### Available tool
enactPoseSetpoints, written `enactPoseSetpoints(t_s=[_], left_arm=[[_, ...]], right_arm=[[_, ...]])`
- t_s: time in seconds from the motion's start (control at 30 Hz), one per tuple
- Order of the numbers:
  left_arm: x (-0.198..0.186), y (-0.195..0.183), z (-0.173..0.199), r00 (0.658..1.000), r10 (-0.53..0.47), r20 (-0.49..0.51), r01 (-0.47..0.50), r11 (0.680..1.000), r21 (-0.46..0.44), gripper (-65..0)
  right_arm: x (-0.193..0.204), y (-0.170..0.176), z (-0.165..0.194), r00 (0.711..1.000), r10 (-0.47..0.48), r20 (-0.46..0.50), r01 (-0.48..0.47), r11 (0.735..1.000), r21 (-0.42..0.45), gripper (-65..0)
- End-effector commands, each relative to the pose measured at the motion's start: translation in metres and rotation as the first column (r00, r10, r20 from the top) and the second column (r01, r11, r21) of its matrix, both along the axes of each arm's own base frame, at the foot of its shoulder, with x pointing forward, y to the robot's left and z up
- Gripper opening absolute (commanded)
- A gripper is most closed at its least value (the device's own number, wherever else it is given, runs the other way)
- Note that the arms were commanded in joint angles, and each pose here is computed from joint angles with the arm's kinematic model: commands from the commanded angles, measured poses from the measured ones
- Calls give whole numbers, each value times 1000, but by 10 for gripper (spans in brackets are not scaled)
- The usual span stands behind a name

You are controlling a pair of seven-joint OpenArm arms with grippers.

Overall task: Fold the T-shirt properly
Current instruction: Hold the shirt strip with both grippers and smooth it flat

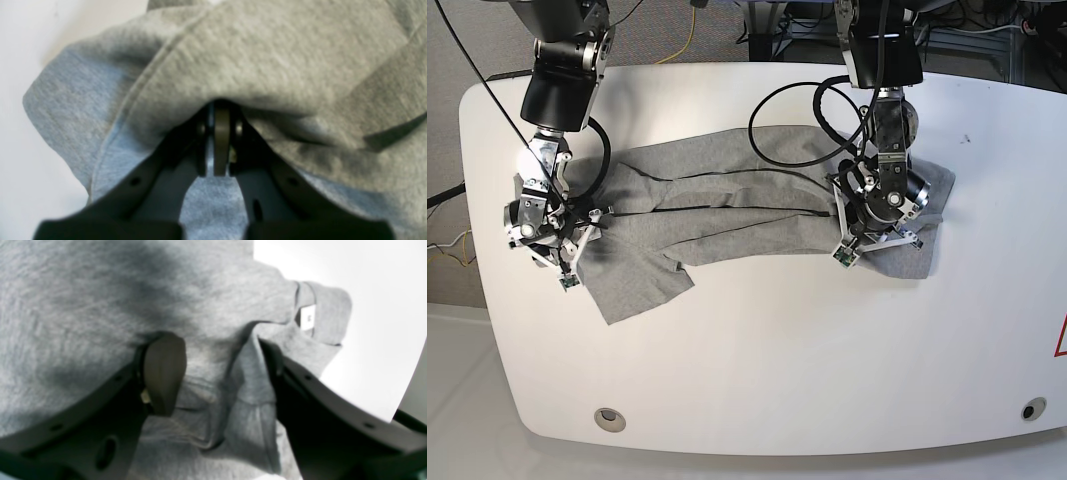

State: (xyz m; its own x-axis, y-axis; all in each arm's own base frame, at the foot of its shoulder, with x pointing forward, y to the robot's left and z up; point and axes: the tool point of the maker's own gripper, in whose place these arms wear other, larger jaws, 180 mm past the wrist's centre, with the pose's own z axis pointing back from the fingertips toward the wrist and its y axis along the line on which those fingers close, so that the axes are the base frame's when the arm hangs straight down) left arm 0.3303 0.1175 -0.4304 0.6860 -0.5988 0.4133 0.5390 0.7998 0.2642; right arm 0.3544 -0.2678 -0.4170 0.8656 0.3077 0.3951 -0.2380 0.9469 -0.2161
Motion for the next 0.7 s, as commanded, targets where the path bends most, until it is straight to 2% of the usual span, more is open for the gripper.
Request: enactPoseSetpoints(t_s=[0.0,0.67], left_arm=[[-28,28,-19,990,19,-136,-2,993,119,-627],[-30,45,-20,990,29,-140,-8,988,152,-627]], right_arm=[[1,-11,6,1000,-10,-2,10,1000,-29,-307],[-6,-30,8,1000,-23,-15,22,997,-68,-307]])
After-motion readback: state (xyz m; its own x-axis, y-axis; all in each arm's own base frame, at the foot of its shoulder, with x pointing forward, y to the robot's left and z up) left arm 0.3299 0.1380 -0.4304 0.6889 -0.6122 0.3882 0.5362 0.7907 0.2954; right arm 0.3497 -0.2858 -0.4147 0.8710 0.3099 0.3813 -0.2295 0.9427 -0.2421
